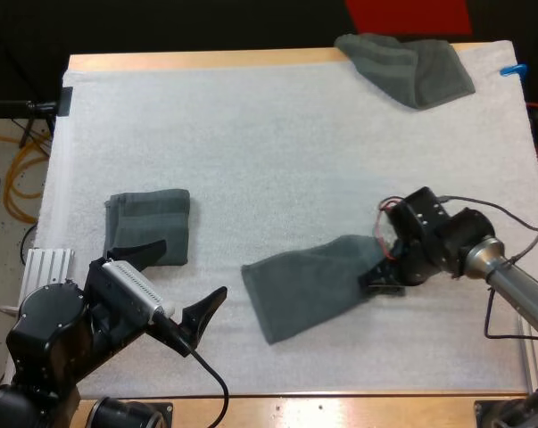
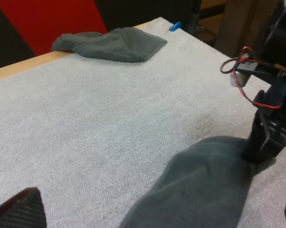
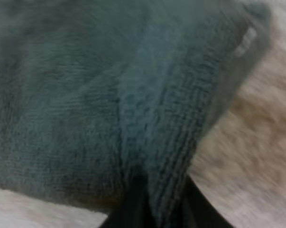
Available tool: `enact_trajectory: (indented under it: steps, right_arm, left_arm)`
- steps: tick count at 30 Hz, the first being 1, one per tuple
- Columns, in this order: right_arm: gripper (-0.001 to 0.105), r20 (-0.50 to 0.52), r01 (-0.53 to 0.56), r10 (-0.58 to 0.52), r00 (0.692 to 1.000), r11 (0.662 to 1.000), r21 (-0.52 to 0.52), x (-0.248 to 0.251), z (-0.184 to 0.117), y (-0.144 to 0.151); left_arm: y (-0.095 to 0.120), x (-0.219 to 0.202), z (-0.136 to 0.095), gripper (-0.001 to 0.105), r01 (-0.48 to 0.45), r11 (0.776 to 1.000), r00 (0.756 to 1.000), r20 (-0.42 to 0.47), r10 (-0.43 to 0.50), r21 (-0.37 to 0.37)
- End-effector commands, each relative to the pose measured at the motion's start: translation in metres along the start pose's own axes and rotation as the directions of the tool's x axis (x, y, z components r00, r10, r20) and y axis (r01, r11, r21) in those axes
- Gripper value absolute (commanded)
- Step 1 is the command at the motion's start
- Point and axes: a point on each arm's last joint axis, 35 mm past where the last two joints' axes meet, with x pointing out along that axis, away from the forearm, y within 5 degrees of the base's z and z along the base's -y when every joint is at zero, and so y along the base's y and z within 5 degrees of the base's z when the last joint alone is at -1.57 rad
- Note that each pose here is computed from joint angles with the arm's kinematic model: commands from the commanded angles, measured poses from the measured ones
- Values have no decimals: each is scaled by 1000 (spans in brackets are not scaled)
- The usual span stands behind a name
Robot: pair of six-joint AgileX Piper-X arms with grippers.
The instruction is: Pick towel from pile fold and stack
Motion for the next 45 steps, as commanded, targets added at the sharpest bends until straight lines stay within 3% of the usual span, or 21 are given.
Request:
enact_trajectory:
  steps: [1, 3, 5, 7, 11, 18, 29, 34, 45]
  right_arm:
    - [28, 3, 8, -8, 1000, 1000, 2, -4, -1, -3]
    - [60, 4, 19, -19, 1000, 1000, 3, -7, -3, -8]
    - [84, 12, 49, -49, 999, 999, -9, -12, -4, -10]
    - [96, 25, 99, -98, 995, 995, -21, -20, -6, -10]
    - [97, 110, 186, -182, 977, 982, -27, -43, -9, -8]
    - [97, 250, 183, -170, 953, 983, -26, -41, 9, -11]
    - [97, 186, 158, -166, 968, 986, 61, 29, 42, -28]
    - [93, 138, 148, -157, 978, 987, 69, 48, 52, -32]
    - [26, 104, 149, -161, 981, 981, 121, 65, 60, -37]
  left_arm:
    - [-1, -1, 1, 105, 7, 1000, 1000, 3, -7, 5]
    - [-1, -1, 1, 105, 7, 1000, 1000, 3, -7, 5]
    - [-1, -1, 1, 105, 7, 1000, 1000, 3, -7, 5]
    - [-1, -1, 1, 105, 7, 1000, 1000, 3, -7, 5]
    - [-1, -1, 1, 105, 7, 1000, 1000, 3, -7, 5]
    - [0, 1, -1, 105, 6, 1000, 1000, -6, -6, 0]
    - [4, 7, -7, 105, 1, 1000, 1000, -31, -2, -20]
    - [4, 7, -7, 105, 1, 1000, 1000, -31, -2, -20]
    - [4, 7, -7, 105, 1, 1000, 1000, -31, -2, -20]
